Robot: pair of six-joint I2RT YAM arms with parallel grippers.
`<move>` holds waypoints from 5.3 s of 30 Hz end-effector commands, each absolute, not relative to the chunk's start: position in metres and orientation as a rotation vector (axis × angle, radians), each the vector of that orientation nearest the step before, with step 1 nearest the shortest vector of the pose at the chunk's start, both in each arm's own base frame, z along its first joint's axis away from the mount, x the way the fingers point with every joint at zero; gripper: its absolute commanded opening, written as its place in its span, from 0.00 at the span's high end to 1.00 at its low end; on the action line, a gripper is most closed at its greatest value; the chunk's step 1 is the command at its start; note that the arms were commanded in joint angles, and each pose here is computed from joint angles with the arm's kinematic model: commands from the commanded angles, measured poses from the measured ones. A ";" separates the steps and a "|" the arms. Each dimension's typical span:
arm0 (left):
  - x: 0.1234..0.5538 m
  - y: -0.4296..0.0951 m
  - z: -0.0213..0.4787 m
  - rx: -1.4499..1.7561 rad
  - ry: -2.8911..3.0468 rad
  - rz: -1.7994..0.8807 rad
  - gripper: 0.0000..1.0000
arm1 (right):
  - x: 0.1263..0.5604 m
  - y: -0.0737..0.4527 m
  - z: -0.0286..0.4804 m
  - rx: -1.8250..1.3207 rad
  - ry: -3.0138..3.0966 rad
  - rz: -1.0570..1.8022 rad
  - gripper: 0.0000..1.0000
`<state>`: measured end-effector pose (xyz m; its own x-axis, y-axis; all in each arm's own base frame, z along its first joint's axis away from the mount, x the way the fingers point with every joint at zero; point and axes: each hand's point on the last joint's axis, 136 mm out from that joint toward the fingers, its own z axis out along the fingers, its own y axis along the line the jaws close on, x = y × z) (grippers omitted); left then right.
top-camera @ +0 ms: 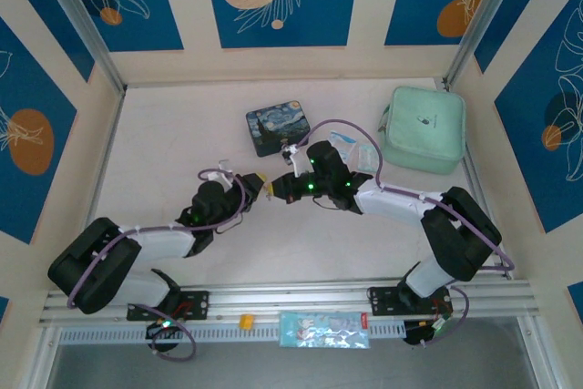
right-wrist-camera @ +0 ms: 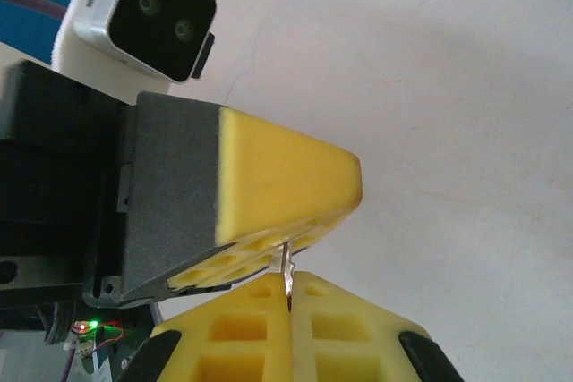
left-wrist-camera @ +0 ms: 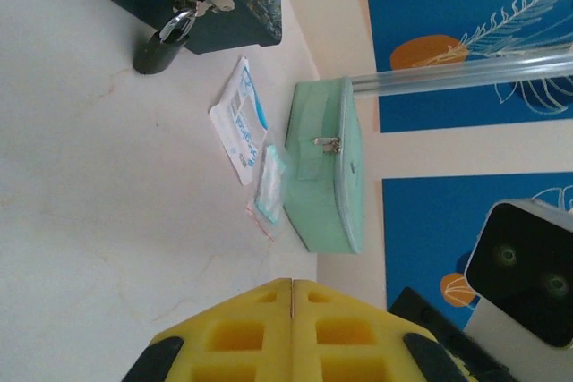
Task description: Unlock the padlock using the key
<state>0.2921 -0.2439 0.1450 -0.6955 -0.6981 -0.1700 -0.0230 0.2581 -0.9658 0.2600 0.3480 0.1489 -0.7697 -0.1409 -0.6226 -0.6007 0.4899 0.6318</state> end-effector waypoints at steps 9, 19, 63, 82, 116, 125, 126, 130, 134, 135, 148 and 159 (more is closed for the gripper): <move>0.291 -0.240 0.148 -0.515 2.034 -1.275 1.00 | 0.267 0.313 0.178 -0.722 2.136 0.837 0.63; 0.289 -0.231 0.155 -0.470 2.080 -1.165 1.00 | 0.246 0.343 0.166 -1.025 2.065 0.719 0.54; 0.287 -0.204 0.205 -0.381 1.888 -1.148 0.24 | 0.263 0.361 0.170 -0.952 2.048 0.955 1.00; 0.278 -0.264 0.283 0.106 1.586 -1.574 0.27 | 0.245 0.332 0.245 -0.927 1.935 1.712 1.00; 0.290 -0.275 0.256 0.061 1.722 -1.574 1.00 | 0.250 0.328 0.245 -0.906 1.955 1.606 0.59; 0.297 -0.261 0.237 -0.044 1.864 -1.420 1.00 | 0.258 0.304 0.251 -0.883 1.991 1.155 0.46; 0.297 -0.260 0.236 -0.050 1.871 -1.411 1.00 | 0.258 0.305 0.250 -0.885 1.992 1.106 0.46; 0.298 -0.258 0.234 -0.079 1.893 -1.395 1.00 | 0.254 0.320 0.240 -0.959 1.985 0.939 0.46; 0.298 -0.257 0.231 -0.105 1.903 -1.402 1.00 | 0.255 0.333 0.229 -1.005 1.986 0.822 0.47; 0.297 -0.257 0.230 -0.107 1.905 -1.404 1.00 | 0.257 0.334 0.227 -1.004 1.988 0.800 0.48; 0.294 -0.255 0.226 -0.141 1.906 -1.423 1.00 | 0.276 0.344 0.205 -0.970 1.993 0.715 0.69; 0.291 -0.255 0.228 -0.144 1.897 -1.435 0.90 | 0.274 0.342 0.211 -0.919 1.988 0.933 1.00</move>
<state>0.2969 -0.2544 0.2193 -0.7246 -0.4944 -0.4802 0.3059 0.3936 -0.8669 0.2716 0.3440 0.2050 -0.4513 -0.3319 -0.8284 -0.8282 0.5014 0.2503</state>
